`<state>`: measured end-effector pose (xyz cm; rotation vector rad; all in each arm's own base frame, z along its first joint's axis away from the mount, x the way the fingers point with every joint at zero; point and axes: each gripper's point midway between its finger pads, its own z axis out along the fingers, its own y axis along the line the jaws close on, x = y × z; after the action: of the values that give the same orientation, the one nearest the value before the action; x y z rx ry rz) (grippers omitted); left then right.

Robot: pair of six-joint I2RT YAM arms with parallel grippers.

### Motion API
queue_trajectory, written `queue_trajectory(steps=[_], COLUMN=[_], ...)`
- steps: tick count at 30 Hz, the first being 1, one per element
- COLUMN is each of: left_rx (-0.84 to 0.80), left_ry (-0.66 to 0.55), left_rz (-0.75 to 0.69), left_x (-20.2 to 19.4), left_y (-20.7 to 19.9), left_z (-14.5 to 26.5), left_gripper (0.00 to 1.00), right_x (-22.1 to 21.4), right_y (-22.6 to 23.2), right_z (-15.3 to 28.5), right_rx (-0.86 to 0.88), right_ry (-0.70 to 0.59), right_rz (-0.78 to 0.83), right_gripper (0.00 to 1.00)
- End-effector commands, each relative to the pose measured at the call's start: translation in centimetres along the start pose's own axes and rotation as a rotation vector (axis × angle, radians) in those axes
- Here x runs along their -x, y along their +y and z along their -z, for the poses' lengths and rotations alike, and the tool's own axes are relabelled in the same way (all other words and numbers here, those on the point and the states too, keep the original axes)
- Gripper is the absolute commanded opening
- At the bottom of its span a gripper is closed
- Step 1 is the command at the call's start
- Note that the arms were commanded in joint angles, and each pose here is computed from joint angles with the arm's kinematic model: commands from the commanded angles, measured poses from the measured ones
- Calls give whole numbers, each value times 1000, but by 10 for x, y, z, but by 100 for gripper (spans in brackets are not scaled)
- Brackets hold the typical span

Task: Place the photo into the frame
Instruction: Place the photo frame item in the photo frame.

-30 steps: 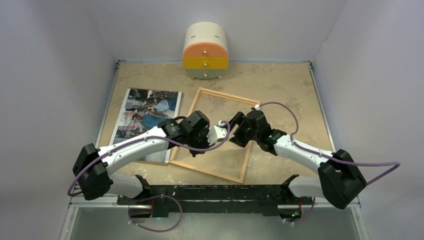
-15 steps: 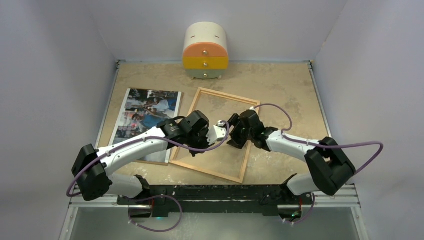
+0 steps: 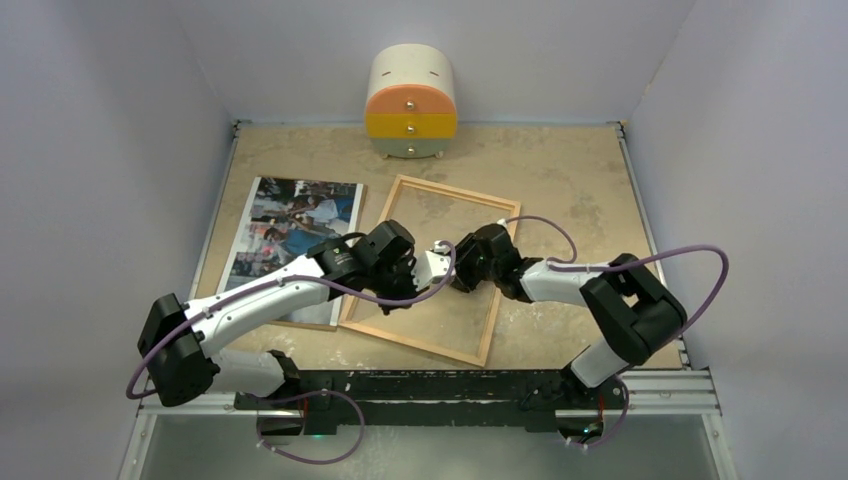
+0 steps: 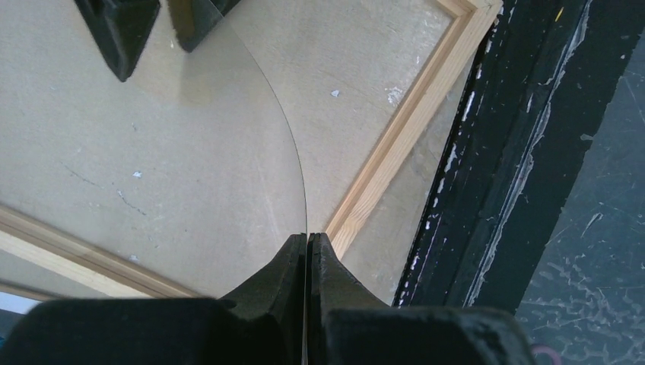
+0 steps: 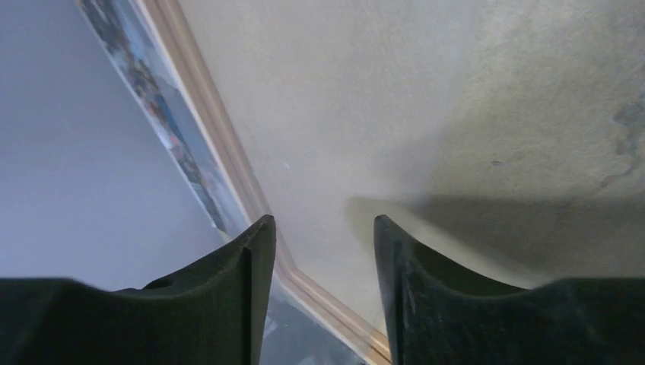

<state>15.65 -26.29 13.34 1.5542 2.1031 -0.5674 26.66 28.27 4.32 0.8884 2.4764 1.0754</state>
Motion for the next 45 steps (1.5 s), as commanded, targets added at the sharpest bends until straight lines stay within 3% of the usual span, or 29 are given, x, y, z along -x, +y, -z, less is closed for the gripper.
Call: queue_trajectory(steps=[1, 2, 6, 8, 10, 12, 15, 20, 24, 29, 33, 38, 45], left_rx=[-49, -49, -63, -51, -13, 52, 148, 279, 399, 490, 541, 564, 528], left_ry=[-47, -38, -21, -37, -64, -92, -142, -191, -181, -87, 9, 82, 78], left_rz=[-28, -31, -59, -70, -91, -113, -122, 23, 128, 274, 305, 273, 273], left_x=[11, 10, 12, 19, 27, 35, 48, 45, 20, -29, -68, -97, -108], left_y=[-10, -9, -11, -10, -6, 5, 32, 108, 176, 245, 279, 299, 302], left_z=[4, 3, 11, 20, 33, 46, 73, 112, 128, 123, 107, 78, 51], left_gripper=[0, 3, 76, 82, 85, 87, 88, 89, 90, 89, 89, 88, 82], right_x=[13, 16, 21, 21, 23, 23, 19, 19, 28, 34, 41, 48, 60], right_y=[42, 44, 44, 43, 41, 39, 36, 28, 36, 37, 31, 32, 15], right_z=[5, 7, 14, 17, 20, 21, 21, 24, 30, 32, 37, 42, 44], right_rx=[153, 163, 175, 173, 171, 167, 180, 193, 256, 274, 208, 183, 144], right_ry=[-76, -91, -130, -137, -154, -161, -142, -144, -137, -107, -129, -141, -179], right_rz=[9, 14, 84, 124, 176, 228, 295, 329, 333, 345, 388, 416, 371], right_gripper=[43, 37, 17, 13, 10, 0, 0, 0, 0, 0, 0, 0, 0])
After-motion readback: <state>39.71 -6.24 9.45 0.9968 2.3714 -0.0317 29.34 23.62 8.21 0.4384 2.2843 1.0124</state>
